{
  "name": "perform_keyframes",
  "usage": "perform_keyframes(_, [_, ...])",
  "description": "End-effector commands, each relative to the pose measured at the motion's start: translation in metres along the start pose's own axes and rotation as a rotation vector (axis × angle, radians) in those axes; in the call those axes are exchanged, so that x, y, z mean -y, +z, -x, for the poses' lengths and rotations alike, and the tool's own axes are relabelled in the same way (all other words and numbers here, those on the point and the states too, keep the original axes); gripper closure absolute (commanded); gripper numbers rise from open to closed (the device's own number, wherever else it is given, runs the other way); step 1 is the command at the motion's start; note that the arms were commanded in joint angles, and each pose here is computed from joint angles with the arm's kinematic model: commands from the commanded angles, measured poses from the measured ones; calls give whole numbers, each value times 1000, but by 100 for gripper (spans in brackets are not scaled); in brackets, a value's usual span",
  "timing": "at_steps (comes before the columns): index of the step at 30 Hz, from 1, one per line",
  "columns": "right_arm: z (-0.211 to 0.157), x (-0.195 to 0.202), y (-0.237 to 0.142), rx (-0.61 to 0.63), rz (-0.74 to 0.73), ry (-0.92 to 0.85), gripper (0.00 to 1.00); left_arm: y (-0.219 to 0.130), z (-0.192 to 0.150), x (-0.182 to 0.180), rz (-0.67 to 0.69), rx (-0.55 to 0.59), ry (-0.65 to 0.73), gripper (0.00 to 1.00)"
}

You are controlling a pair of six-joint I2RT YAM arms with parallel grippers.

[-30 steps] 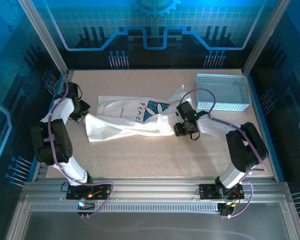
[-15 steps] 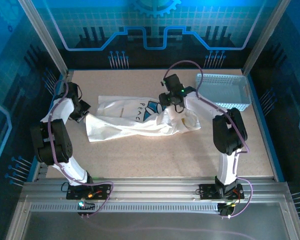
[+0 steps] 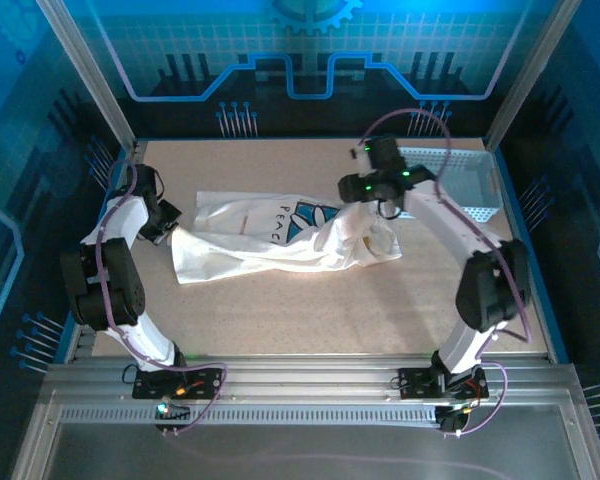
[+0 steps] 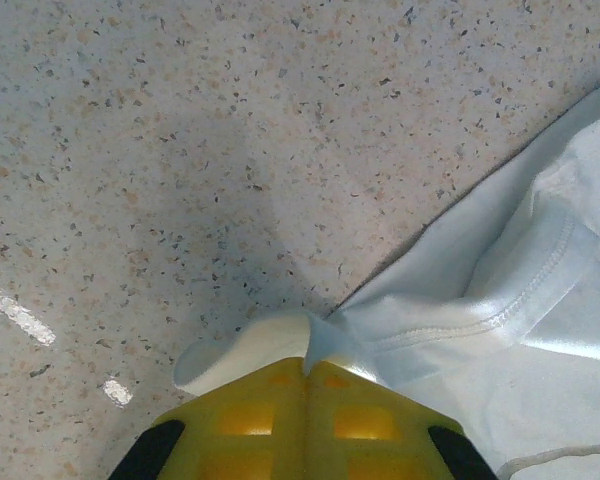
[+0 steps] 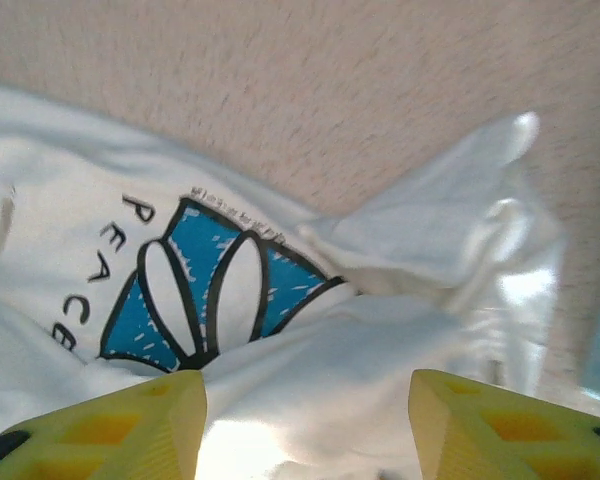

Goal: Fold the inside-out t-shirt

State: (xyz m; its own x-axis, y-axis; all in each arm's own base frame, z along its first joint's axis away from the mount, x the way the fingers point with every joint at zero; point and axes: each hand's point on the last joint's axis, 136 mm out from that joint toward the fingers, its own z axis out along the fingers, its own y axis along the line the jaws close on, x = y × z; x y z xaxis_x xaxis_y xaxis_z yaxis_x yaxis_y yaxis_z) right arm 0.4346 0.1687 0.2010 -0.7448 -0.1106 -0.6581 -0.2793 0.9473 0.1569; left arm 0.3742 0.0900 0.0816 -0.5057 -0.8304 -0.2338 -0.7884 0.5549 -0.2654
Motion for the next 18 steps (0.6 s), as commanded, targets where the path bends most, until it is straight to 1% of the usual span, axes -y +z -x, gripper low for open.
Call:
perform_keyframes(1, [-15,22,2,-24,66,31,45,-11,2,3,-32,-1,-3,100])
perform_keyframes(5, [-38,35,26,-88,45,-59,50,-12,2,3,-33,-2,-5,100])
perform_keyframes(8, [-49,46,39,-96,34,-113,51,-12,2,4,-35,-2,-3,100])
perform_keyframes(13, [-50,62,47,-77,54,-112,52,-13,2,3,-33,-4,-3,100])
perform_keyframes(18, [-49,63,61,-84,92,-121,54,-12,1,4,-38,-7,-5,100])
